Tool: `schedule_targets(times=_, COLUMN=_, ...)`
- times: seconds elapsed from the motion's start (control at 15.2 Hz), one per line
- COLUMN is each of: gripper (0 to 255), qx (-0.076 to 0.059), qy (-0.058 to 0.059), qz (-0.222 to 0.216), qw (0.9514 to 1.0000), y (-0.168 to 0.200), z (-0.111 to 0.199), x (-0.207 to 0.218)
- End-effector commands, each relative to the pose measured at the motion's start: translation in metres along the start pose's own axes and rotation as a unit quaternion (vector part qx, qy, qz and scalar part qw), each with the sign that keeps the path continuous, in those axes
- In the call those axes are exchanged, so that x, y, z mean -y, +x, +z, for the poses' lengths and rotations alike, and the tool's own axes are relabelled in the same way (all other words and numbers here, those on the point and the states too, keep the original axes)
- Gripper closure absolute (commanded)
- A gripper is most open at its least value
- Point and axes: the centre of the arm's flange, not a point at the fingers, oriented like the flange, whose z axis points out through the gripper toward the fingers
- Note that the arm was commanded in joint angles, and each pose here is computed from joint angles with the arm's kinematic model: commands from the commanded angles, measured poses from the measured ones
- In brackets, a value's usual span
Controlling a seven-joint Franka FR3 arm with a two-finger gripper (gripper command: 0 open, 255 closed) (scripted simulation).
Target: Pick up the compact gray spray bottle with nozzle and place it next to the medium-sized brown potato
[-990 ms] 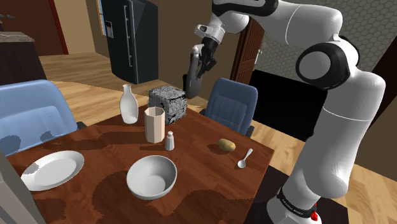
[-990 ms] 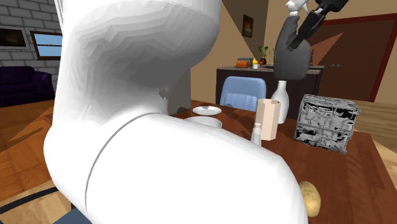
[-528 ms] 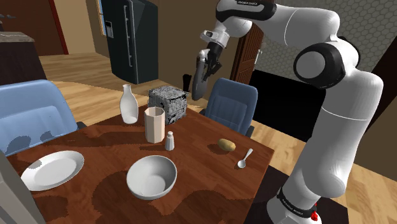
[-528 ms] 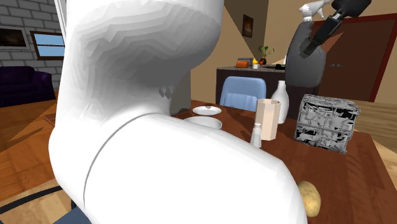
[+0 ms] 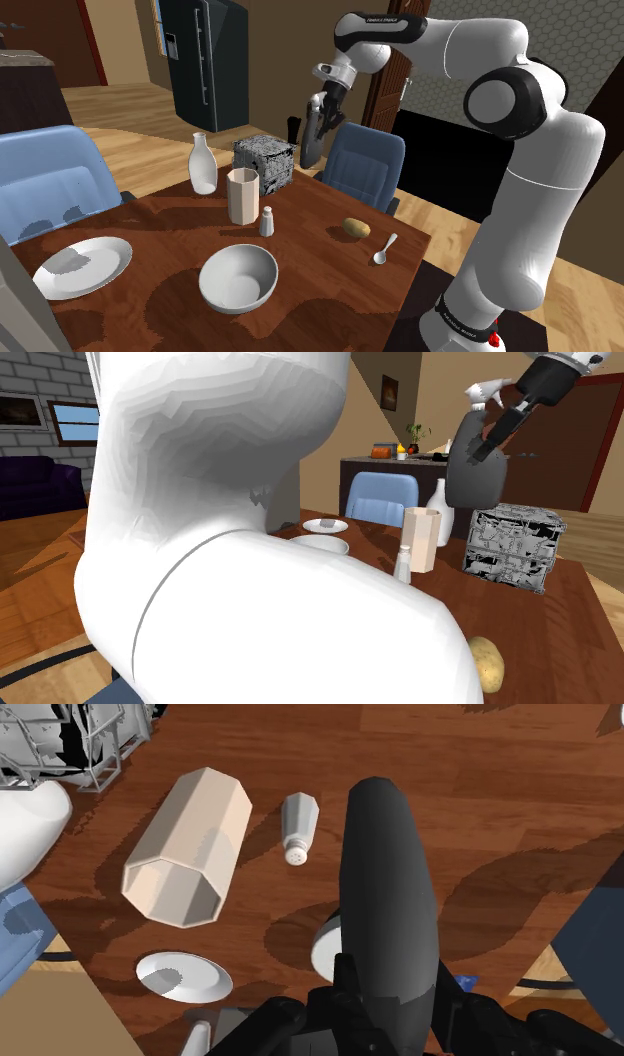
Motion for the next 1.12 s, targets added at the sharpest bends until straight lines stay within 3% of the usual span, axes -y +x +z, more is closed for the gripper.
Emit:
schedule_targets(times=0.0, gripper=255, qx=0.0, qy=0.0, qz=0.0, qw=1.0, y=-0.006, z=0.009, x=0.001)
schedule_targets(times=1.06, gripper=255, qx=0.0, qy=0.0, qz=0.0, qw=1.0, y=-0.05, z=0.081, x=0.001)
